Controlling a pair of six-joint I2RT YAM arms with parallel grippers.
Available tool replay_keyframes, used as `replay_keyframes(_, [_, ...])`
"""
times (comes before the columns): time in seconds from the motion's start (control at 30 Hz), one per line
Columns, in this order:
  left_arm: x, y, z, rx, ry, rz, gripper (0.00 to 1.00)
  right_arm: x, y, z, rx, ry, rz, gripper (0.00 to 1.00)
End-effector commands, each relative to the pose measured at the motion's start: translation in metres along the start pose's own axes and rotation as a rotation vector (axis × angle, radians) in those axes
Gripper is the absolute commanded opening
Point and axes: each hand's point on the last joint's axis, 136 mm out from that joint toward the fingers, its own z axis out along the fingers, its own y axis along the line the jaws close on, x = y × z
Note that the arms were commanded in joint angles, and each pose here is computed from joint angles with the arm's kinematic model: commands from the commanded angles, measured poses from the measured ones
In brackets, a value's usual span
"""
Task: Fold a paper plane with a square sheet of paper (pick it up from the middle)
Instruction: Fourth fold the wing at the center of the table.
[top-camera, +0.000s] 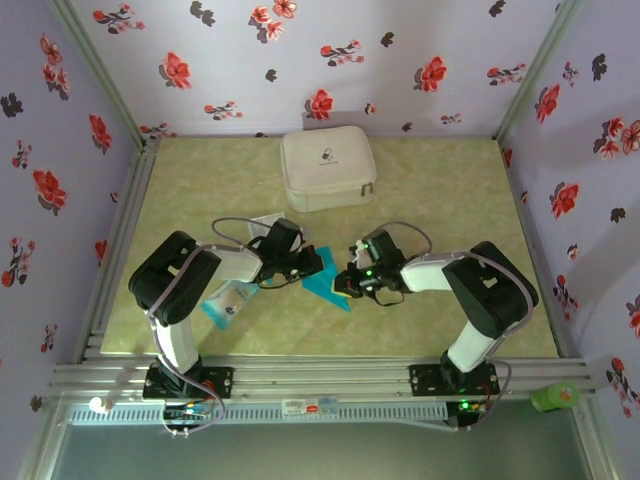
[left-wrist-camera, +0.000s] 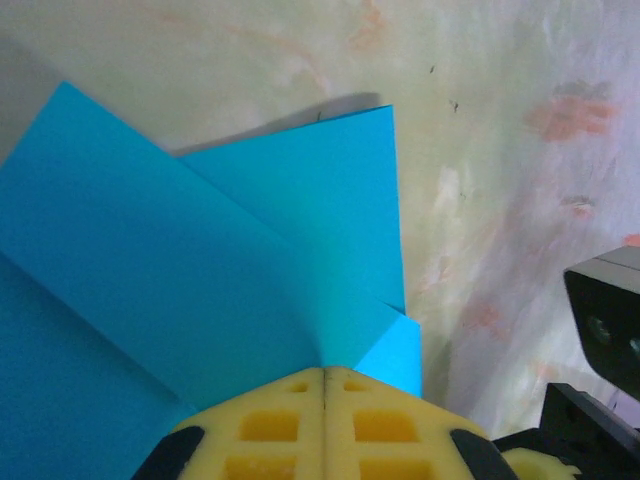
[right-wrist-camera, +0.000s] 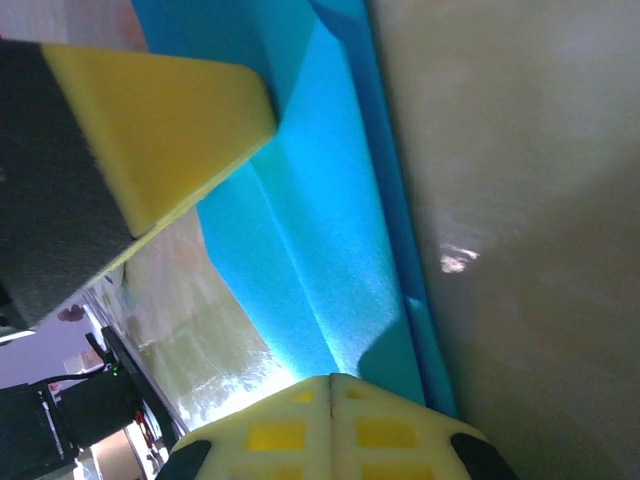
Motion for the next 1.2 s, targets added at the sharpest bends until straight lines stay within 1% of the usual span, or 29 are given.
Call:
replay_keyframes(0.0, [0.013,0.043,0.003,-0.129,0.02,-0.033,0.05,-0.01,0.024,-0.003,-0.011,-0.02,-0.028,0.0])
replay_keyframes(0.13, [0.012,0.043,0.002,-0.13,0.017,-0.031,0.05,-0.016,0.026,0.01,0.018,-0.003,-0.034,0.0])
replay_keyframes(0.27, [0.01,0.04,0.001,-0.123,0.013,-0.026,0.05,-0.018,0.001,0.021,0.107,-0.003,-0.002,0.0])
replay_keyframes(0.43, [0.01,0.04,0.001,-0.125,0.013,-0.029,0.05,-0.003,-0.023,0.027,0.137,0.026,0.039,0.0])
replay_keyframes(0.53, [0.01,0.043,0.001,-0.129,0.013,-0.032,0.05,0.005,-0.026,0.02,0.135,0.018,0.049,0.0])
replay_keyframes(0.73, [0.009,0.048,0.0,-0.143,0.012,-0.043,0.05,0.021,-0.018,0.003,0.091,0.015,0.024,0.02])
replay_keyframes(0.87, [0.009,0.05,0.0,-0.148,0.013,-0.048,0.05,0.04,-0.028,-0.004,0.106,0.059,0.025,0.02])
replay_keyframes(1.0, [0.009,0.049,0.0,-0.147,0.013,-0.047,0.05,0.048,-0.037,-0.015,0.148,0.053,0.011,0.03])
replay_keyframes(1.1, [0.008,0.048,0.0,-0.146,0.012,-0.047,0.05,0.037,-0.021,-0.025,0.13,0.015,-0.02,0.03])
replay_keyframes(1.17, [0.008,0.047,0.0,-0.145,0.014,-0.045,0.05,0.03,0.0,-0.029,0.08,0.005,-0.054,0.04])
